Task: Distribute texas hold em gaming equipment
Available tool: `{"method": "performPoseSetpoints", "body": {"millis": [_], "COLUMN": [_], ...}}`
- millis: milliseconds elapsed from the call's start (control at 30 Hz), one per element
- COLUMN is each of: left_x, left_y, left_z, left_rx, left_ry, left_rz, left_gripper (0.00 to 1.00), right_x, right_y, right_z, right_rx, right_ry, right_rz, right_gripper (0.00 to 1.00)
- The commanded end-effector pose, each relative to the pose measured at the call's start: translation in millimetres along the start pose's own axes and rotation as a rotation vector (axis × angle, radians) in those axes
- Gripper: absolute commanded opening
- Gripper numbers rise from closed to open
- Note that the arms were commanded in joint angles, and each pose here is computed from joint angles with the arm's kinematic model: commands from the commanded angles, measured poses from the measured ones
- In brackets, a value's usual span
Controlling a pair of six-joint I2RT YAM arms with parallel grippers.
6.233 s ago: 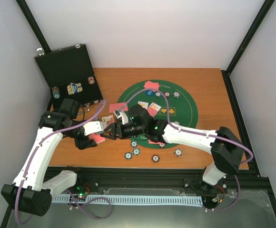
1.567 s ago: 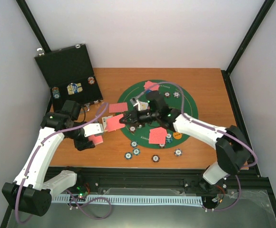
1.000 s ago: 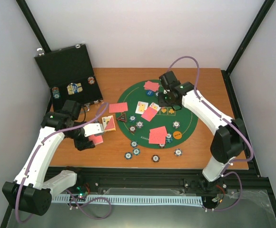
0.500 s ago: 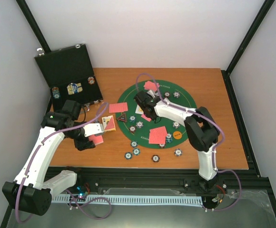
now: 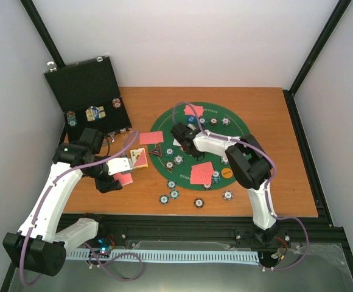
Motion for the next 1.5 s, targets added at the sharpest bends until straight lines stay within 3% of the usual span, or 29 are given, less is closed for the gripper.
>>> {"method": "performPoseSetpoints", "body": {"millis": [0, 133, 233, 400, 500, 600, 733, 833, 967, 1467], "left_x": [-2.7, -2.7, -2.7, -2.9, -3.2, -2.3, -2.0, -1.7, -0.8, 1.2], "left_y": [6.3, 7.1, 7.8, 8.8, 8.5, 8.5, 9.7, 10.4, 11.6, 15.1], "left_z": [-9.9, -12.5, -14.1, -15.2, -15.0, -14.1, -13.5, -13.8, -14.0, -15.7], "left_rx": [-0.043, -0.044, -0.047, -0.054, -0.055, -0.060, -0.061, -0.063, -0.071, -0.081], "left_ry": [0.002, 0.007, 0.009, 0.010, 0.012, 0.020, 0.008, 0.008, 0.012, 0.007], "left_rz": [0.006, 0.007, 0.008, 0.007, 0.010, 0.010, 0.008, 0.008, 0.008, -0.006], "left_gripper": [0.27, 0.27, 0.27, 0.27, 0.27, 0.27, 0.27, 0.27, 0.27, 0.27], "right_x": [2.4, 3.1, -3.5, -31.4, -45.0, -40.1, -30.4, -16.3, 1.1, 60.8], "right_y": [-3.1, -2.4, 0.2, 4.8, 2.8, -2.6, -14.0, -21.2, -23.3, 7.4], "right_z": [-11.9, -18.7, -27.1, -52.5, -78.2, -114.3, -176.2, -202.9, -229.0, -266.9], "right_rx": [-0.025, -0.042, -0.055, -0.107, -0.159, -0.239, -0.435, -0.457, -0.455, -0.417], "right_ry": [0.107, 0.172, 0.198, 0.290, 0.466, 0.766, 1.301, 1.489, 1.612, 1.792], "right_rz": [0.043, 0.072, 0.109, 0.263, 0.421, 0.569, 0.727, 0.739, 0.710, 0.589], "right_gripper": [0.13, 0.56, 0.66, 0.70, 0.71, 0.74, 0.78, 0.78, 0.79, 0.78]}}
Point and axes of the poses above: each gripper's point midway between its finger pads, its own z axis out along the fingers, its own x axis along the line the jaws close on, y = z × x, the point moved 7 cm from there along -z, back along the fingers, and after that the axes turned 4 degrees about -z, right-handed, at the moved point
